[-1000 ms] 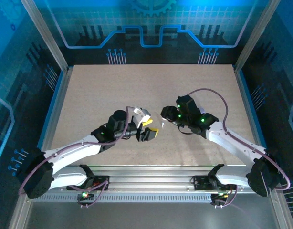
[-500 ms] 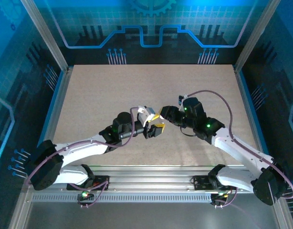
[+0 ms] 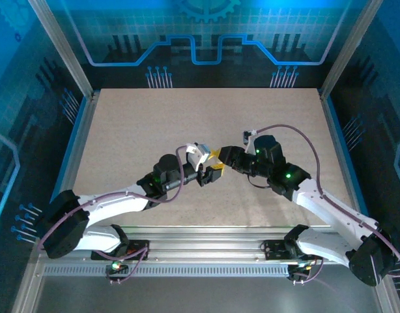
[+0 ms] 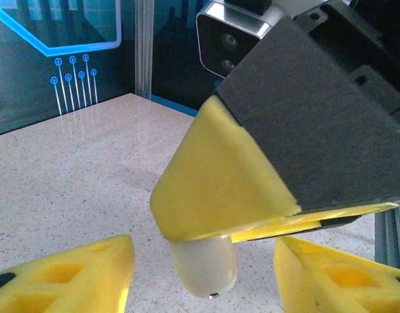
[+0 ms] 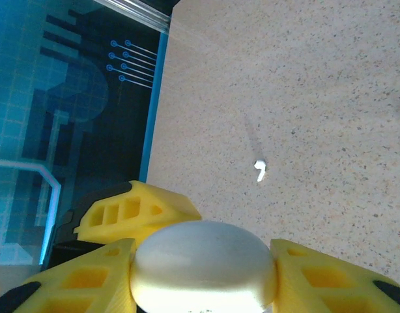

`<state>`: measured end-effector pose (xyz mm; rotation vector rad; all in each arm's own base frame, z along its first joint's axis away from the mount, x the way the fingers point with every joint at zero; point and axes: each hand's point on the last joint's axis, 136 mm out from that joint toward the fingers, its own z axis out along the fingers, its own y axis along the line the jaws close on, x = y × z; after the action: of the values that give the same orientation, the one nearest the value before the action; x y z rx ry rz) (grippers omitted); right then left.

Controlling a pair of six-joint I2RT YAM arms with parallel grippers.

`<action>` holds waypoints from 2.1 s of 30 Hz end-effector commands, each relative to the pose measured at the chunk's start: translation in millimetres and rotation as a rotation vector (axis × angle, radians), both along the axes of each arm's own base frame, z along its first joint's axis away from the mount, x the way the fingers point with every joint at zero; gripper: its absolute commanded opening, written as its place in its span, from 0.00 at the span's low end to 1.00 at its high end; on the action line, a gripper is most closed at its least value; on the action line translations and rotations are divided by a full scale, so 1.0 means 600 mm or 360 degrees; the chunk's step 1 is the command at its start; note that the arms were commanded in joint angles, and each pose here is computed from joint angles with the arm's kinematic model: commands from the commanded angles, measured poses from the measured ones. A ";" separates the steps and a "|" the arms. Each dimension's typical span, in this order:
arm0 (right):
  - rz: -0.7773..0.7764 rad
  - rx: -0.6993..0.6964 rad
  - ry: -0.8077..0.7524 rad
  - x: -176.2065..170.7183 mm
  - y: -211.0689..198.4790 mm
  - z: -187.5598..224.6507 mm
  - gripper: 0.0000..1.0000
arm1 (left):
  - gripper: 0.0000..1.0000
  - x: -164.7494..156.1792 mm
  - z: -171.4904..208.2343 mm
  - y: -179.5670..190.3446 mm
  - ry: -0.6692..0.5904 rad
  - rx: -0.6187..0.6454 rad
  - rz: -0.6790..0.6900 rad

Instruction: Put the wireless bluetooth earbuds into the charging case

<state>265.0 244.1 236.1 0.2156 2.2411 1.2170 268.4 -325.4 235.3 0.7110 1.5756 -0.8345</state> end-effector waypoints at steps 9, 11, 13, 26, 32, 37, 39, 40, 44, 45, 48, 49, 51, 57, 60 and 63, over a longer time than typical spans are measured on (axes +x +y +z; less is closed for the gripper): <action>0.0060 0.0067 -0.0070 -0.006 0.006 0.020 0.45 | 0.43 0.005 0.017 -0.008 -0.0062 -0.0048 0.0008; 0.0069 0.0071 -0.0069 -0.008 0.006 0.020 0.45 | 0.40 0.006 0.018 -0.012 -0.0055 -0.0048 -0.0002; 0.0080 0.0074 -0.0068 -0.010 0.007 0.020 0.45 | 0.38 0.007 0.018 -0.014 -0.0047 -0.0051 -0.0010; 0.0111 0.0053 -0.0112 -0.015 0.007 0.024 0.49 | 0.25 0.009 0.032 -0.012 -0.0058 -0.0096 0.0011; 0.0165 -0.0072 -0.0324 -0.010 -0.001 0.051 0.69 | 0.19 0.000 0.038 -0.009 -0.0028 -0.0128 -0.0022; 0.0372 -0.0223 -0.0622 -0.022 0.003 0.083 0.84 | 0.18 -0.012 0.041 -0.002 -0.0001 -0.0186 -0.0078; 0.0423 -0.0298 -0.0759 -0.024 -0.002 0.092 0.85 | 0.18 -0.019 0.045 0.001 -0.0013 -0.0217 -0.0103; 0.0443 -0.0320 -0.0816 -0.026 -0.004 0.097 0.84 | 0.18 -0.020 0.047 0.004 -0.0020 -0.0227 -0.0102; 0.0519 -0.0400 -0.1099 -0.033 -0.017 0.123 0.82 | 0.18 -0.028 0.056 0.011 -0.0036 -0.0250 -0.0115; 0.0553 -0.0407 -0.1172 -0.038 -0.019 0.128 0.82 | 0.18 -0.030 0.058 0.012 -0.0040 -0.0254 -0.0126; 0.0614 -0.0406 -0.1356 -0.052 -0.029 0.143 0.80 | 0.19 -0.040 0.067 0.010 -0.0057 -0.0273 -0.0180; 0.0631 -0.0385 -0.1426 -0.057 -0.032 0.151 0.79 | 0.18 -0.042 0.070 0.010 -0.0062 -0.0282 -0.0197; 0.0702 -0.0338 -0.1563 -0.074 -0.035 0.163 0.77 | 0.18 -0.049 0.077 0.008 -0.0064 -0.0306 -0.0231; 0.0941 -0.0324 -0.1763 -0.113 -0.035 0.162 0.75 | 0.18 -0.072 0.100 0.002 -0.0116 -0.0332 -0.0362; 0.1082 -0.0320 -0.1807 -0.131 -0.032 0.154 0.73 | 0.19 -0.087 0.112 0.001 -0.0152 -0.0342 -0.0432; 0.1204 -0.0330 -0.1826 -0.146 -0.030 0.146 0.69 | 0.19 -0.099 0.124 0.002 -0.0198 -0.0349 -0.0485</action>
<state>194.8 224.5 320.6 -1.0577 1.4445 0.9771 224.2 -327.2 279.7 0.7889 1.3931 -1.1079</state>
